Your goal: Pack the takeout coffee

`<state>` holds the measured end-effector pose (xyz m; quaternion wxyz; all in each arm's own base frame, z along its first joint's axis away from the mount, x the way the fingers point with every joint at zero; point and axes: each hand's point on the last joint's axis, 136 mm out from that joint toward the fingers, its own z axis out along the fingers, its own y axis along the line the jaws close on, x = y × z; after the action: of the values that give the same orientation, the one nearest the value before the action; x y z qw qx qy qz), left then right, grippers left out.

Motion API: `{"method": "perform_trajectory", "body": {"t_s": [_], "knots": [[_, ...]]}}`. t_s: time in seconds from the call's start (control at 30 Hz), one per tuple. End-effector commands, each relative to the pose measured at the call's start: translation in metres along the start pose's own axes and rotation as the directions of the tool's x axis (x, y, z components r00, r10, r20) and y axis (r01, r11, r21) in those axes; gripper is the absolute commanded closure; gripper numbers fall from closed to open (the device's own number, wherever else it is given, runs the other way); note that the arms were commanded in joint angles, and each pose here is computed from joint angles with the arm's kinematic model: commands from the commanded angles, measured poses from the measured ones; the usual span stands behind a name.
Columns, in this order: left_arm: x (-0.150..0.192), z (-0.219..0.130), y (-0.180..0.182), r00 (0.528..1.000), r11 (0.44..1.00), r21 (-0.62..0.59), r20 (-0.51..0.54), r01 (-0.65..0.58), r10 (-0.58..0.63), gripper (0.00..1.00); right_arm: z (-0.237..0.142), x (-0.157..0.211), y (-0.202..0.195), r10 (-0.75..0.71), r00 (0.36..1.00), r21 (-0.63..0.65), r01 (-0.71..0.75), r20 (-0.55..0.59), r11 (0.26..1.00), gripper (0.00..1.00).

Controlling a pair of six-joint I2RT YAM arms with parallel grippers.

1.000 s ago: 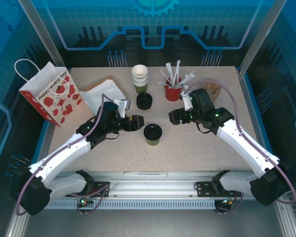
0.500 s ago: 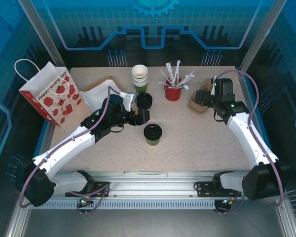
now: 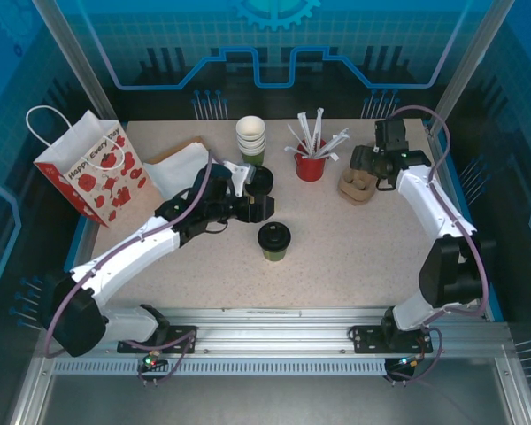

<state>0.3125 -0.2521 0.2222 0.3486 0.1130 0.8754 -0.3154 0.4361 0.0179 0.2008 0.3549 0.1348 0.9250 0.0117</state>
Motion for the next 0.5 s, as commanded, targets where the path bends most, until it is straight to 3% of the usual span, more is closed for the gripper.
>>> {"method": "perform_trajectory", "body": {"t_s": [0.0,0.47], "knots": [[-0.005,0.000,-0.002,0.999,0.999,-0.010,-0.008,-0.049,0.049,0.21,0.006,-0.002,-0.015,0.013,1.000,0.051,-0.012,-0.014,0.999,0.25],[0.011,-0.001,0.011,0.999,0.998,-0.050,-0.029,-0.030,0.029,0.21,0.056,-0.002,-0.017,0.039,0.994,0.103,-0.029,-0.098,0.994,0.40]]}}
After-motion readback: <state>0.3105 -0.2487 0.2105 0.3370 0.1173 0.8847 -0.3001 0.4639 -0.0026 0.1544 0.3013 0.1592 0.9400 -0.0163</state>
